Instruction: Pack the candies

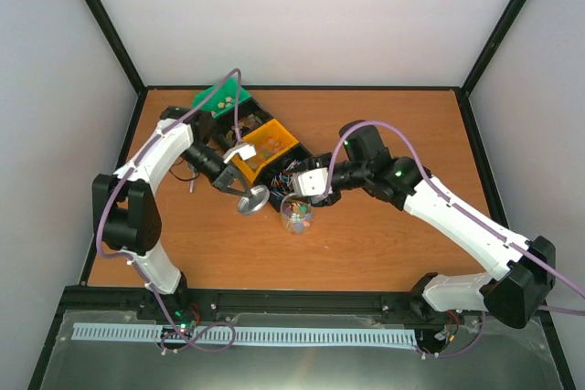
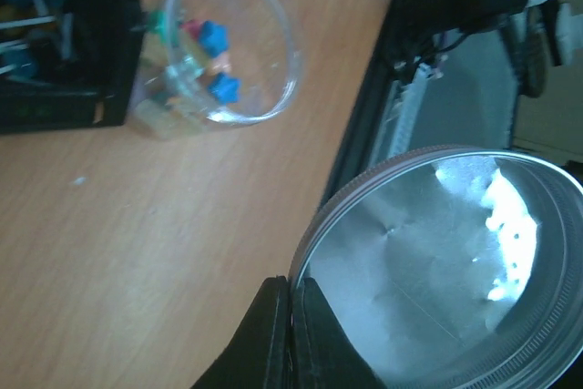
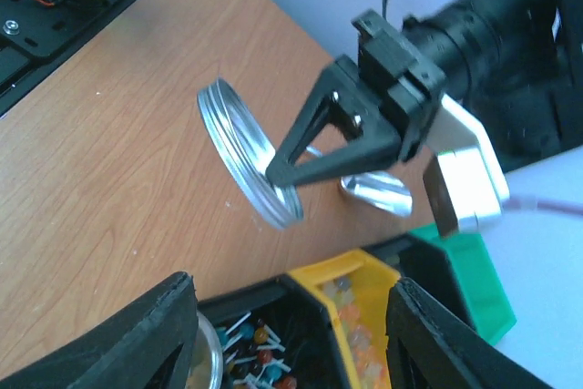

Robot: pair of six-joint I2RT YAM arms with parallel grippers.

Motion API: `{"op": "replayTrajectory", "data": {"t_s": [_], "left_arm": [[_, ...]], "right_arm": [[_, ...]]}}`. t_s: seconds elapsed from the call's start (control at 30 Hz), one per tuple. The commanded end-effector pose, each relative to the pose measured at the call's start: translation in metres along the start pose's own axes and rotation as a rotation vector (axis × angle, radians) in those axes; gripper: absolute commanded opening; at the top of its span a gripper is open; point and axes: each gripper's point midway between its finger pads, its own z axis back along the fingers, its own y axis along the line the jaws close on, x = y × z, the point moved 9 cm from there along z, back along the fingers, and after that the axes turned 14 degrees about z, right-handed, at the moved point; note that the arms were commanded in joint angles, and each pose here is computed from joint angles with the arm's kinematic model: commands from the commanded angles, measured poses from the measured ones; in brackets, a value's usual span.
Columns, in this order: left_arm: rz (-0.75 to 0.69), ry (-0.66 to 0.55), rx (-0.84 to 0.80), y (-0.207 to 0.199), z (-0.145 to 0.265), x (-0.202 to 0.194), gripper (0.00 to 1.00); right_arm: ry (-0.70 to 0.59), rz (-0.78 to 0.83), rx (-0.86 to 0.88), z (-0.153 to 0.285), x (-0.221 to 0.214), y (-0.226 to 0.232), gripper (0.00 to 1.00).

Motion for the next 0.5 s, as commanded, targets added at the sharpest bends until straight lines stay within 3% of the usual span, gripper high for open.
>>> {"op": "replayTrajectory", "data": {"t_s": [0.0,0.23,0.47], "left_arm": [[0.037,0.005,-0.142,-0.026,-0.004,0.008,0.01],[0.094,0.047,-0.209,-0.029,-0.021,0.011,0.01],[0.122,0.038,-0.229,-0.027,-0.024,0.016,0.01]], "right_arm": [[-0.014,0.186,-0.039,-0.015,0.011,-0.001,0.55],[-0.039,0.271,-0.015,-0.026,0.022,0.008,0.44],[-0.057,0.270,0.040,-0.027,0.021,0.016,0.42]]}}
